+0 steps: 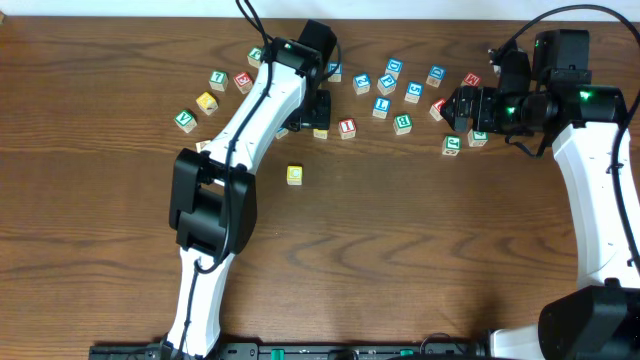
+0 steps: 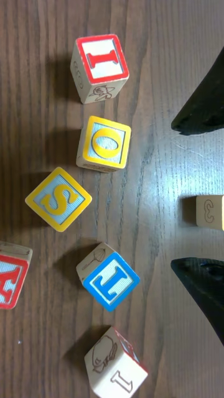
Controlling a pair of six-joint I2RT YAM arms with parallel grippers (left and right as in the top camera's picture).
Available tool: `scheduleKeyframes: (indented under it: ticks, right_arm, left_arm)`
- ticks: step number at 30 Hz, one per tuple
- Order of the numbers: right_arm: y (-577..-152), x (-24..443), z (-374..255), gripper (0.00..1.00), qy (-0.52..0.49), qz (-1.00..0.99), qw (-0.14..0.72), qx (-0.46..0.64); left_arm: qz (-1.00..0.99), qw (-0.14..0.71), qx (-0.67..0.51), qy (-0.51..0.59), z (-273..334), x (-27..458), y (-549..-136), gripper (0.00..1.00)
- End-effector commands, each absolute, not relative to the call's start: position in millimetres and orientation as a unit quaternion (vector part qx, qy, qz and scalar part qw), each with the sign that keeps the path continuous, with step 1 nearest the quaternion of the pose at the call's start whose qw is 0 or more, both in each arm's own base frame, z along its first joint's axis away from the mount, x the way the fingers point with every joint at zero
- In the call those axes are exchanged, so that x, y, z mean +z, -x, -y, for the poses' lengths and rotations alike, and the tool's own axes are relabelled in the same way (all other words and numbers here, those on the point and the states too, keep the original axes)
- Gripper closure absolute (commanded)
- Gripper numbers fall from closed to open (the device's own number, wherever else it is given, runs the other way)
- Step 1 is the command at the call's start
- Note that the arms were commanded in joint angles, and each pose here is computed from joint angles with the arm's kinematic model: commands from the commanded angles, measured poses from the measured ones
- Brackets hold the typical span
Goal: Spell out CORL
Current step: 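Move the left gripper back to the cluster above the yellow O block, then lower the left gripper and grasp the yellow O block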
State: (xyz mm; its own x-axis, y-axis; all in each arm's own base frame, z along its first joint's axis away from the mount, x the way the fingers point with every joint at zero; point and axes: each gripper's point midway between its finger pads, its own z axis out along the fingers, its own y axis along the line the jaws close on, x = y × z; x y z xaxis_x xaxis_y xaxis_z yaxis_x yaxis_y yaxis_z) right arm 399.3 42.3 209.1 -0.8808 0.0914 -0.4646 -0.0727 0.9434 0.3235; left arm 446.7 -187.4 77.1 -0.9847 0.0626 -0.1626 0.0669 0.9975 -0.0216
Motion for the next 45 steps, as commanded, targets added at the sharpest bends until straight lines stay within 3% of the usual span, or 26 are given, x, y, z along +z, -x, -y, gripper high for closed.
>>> scheduleKeyframes:
  ticks: [1,21,45]
  right_arm:
    - [-401,216,-43,0.01,-0.009,-0.953,0.251,0.169]
    - [-401,216,-43,0.01,-0.009,-0.953,0.251,0.169]
    - [-401,216,-42,0.01,-0.009,-0.953,0.251,0.167]
  left_arm:
    - [-0.997,0.068,-0.008,-0.021,187,65,-444,0.37]
    - [-0.996,0.085,-0.015,-0.015,210,58,-446,0.38]
    - [-0.995,0.098,-0.023,0.013,214,17,-448,0.41]
